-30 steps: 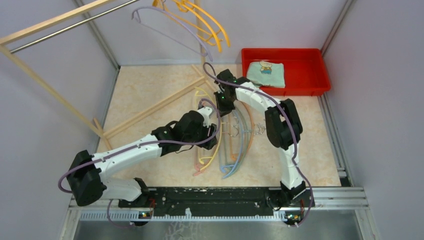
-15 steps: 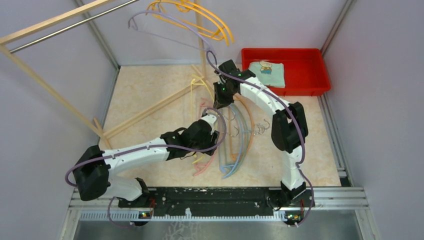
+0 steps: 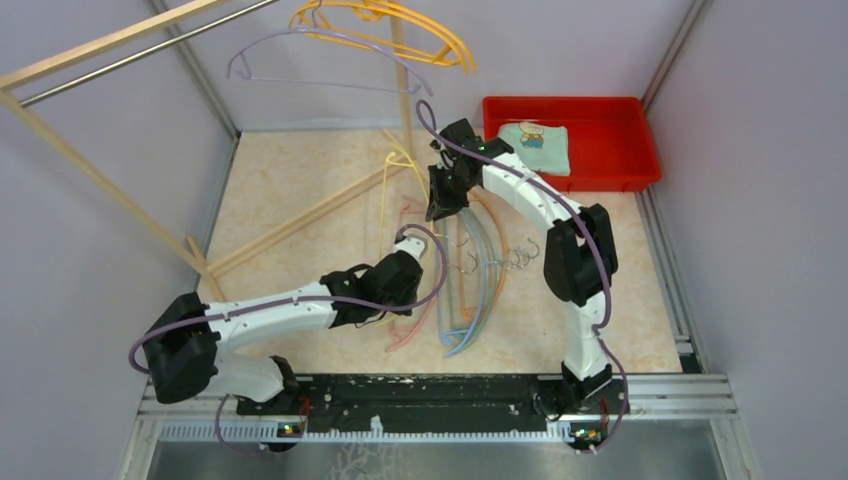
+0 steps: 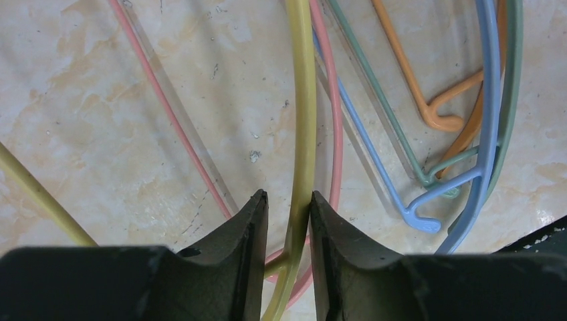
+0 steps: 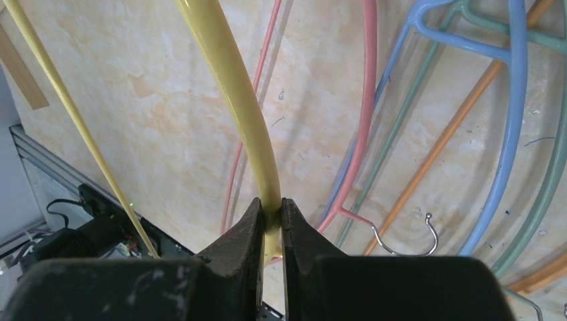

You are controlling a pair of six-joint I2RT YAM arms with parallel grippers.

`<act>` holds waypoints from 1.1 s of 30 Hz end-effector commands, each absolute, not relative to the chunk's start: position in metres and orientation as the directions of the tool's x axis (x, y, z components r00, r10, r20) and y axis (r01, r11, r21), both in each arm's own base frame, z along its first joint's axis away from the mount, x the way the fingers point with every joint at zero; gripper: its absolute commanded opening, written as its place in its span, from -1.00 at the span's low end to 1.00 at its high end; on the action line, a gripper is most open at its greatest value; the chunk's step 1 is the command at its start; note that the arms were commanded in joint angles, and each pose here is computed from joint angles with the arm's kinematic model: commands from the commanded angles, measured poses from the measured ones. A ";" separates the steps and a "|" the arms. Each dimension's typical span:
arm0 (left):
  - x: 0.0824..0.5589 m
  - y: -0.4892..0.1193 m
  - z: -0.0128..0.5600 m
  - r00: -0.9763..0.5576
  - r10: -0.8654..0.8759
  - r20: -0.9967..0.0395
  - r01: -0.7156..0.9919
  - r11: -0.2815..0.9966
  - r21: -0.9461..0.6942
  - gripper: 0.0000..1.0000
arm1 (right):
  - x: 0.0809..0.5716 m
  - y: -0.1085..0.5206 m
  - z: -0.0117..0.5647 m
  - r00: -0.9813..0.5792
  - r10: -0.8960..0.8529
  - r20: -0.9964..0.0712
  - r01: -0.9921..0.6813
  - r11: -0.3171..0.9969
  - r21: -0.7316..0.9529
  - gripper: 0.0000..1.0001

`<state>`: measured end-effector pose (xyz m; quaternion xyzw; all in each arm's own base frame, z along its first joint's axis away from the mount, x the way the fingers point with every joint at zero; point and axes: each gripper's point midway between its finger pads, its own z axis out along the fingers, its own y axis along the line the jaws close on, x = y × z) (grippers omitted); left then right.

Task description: Organize the hangers

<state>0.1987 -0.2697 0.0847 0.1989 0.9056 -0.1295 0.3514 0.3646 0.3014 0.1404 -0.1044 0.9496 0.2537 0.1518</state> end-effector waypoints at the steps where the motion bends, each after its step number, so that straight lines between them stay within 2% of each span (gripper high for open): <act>1: 0.192 -0.272 0.081 -0.690 0.257 -0.677 0.450 0.884 -0.123 -0.32 | 0.371 0.309 0.217 -0.880 -0.063 -0.471 -0.338 0.780 0.527 -0.85; 6: 0.191 -0.273 0.072 -0.699 0.274 -0.660 0.454 0.884 -0.114 -0.30 | 0.372 0.308 0.231 -0.884 -0.032 -0.466 -0.331 0.746 0.577 -0.86; 7: 0.190 -0.273 0.070 -0.701 0.276 -0.657 0.454 0.884 -0.112 -0.37 | 0.372 0.307 0.234 -0.885 -0.028 -0.465 -0.329 0.743 0.583 -0.86; 9: 0.190 -0.271 0.068 -0.702 0.281 -0.654 0.452 0.886 -0.105 -0.89 | 0.373 0.305 0.240 -0.881 -0.022 -0.472 -0.332 0.740 0.585 -0.85; 10: 0.190 -0.270 0.069 -0.703 0.277 -0.655 0.445 0.889 -0.102 -0.99 | 0.374 0.303 0.242 -0.879 -0.018 -0.476 -0.332 0.741 0.584 -0.79; 13: 0.193 -0.265 0.079 -0.697 0.253 -0.671 0.423 0.900 -0.100 -1.00 | 0.376 0.294 0.240 -0.881 -0.008 -0.473 -0.316 0.754 0.576 -0.48; 15: 0.194 -0.258 0.088 -0.692 0.231 -0.684 0.397 0.913 -0.093 -1.00 | 0.379 0.280 0.234 -0.881 0.014 -0.474 -0.287 0.779 0.557 -0.19; 17: 0.195 -0.252 0.098 -0.693 0.206 -0.691 0.367 0.926 -0.093 -1.00 | 0.381 0.266 0.228 -0.881 0.050 -0.471 -0.254 0.790 0.558 0.19; 20: 0.194 -0.247 0.115 -0.688 0.152 -0.709 0.336 0.933 -0.127 -1.00 | 0.387 0.242 0.223 -0.873 0.148 -0.464 -0.186 0.779 0.598 0.45; 24: 0.195 -0.241 0.152 -0.667 0.040 -0.744 0.282 0.938 -0.202 -1.00 | 0.395 0.204 0.212 -0.851 0.257 -0.458 -0.097 0.779 0.619 0.50; 28: 0.196 -0.226 0.211 -0.626 -0.174 -0.760 0.169 0.921 -0.351 -1.00 | 0.395 0.179 0.189 -0.854 0.265 -0.447 -0.049 0.816 0.577 0.51; 33: 0.204 -0.195 0.295 -0.435 -0.505 -0.745 0.098 0.796 -0.597 -1.00 | 0.389 0.172 0.165 -0.870 0.243 -0.428 -0.031 0.841 0.540 0.51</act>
